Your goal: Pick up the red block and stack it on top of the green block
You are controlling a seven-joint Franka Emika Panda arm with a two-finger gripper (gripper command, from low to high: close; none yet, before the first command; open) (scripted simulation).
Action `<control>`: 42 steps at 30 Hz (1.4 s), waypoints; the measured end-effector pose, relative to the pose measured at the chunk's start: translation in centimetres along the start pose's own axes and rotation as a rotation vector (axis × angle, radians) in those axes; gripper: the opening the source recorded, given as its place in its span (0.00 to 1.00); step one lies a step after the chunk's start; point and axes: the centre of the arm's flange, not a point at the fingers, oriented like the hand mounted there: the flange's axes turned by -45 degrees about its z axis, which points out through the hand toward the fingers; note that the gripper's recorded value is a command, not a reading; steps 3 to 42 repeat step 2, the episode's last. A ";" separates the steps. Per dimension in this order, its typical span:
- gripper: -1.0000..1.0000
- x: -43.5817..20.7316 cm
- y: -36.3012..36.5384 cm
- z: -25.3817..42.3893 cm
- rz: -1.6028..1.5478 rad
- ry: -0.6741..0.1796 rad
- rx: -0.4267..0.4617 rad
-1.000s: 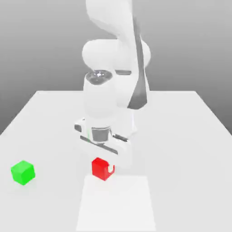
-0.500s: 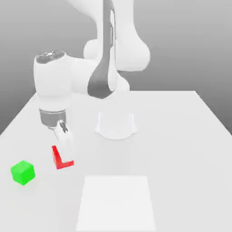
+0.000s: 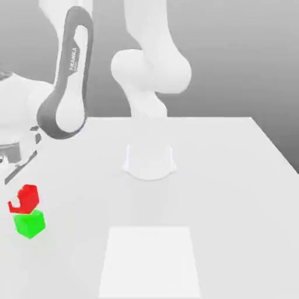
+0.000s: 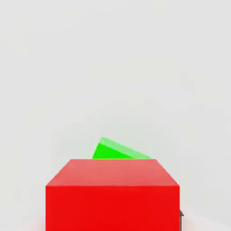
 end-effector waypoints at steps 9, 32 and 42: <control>1.00 0.0 0.0 0.0 0.000 0.000 0.000; 1.00 0.0 0.0 0.0 0.000 0.000 0.000; 1.00 0.0 0.0 0.0 0.000 0.000 0.000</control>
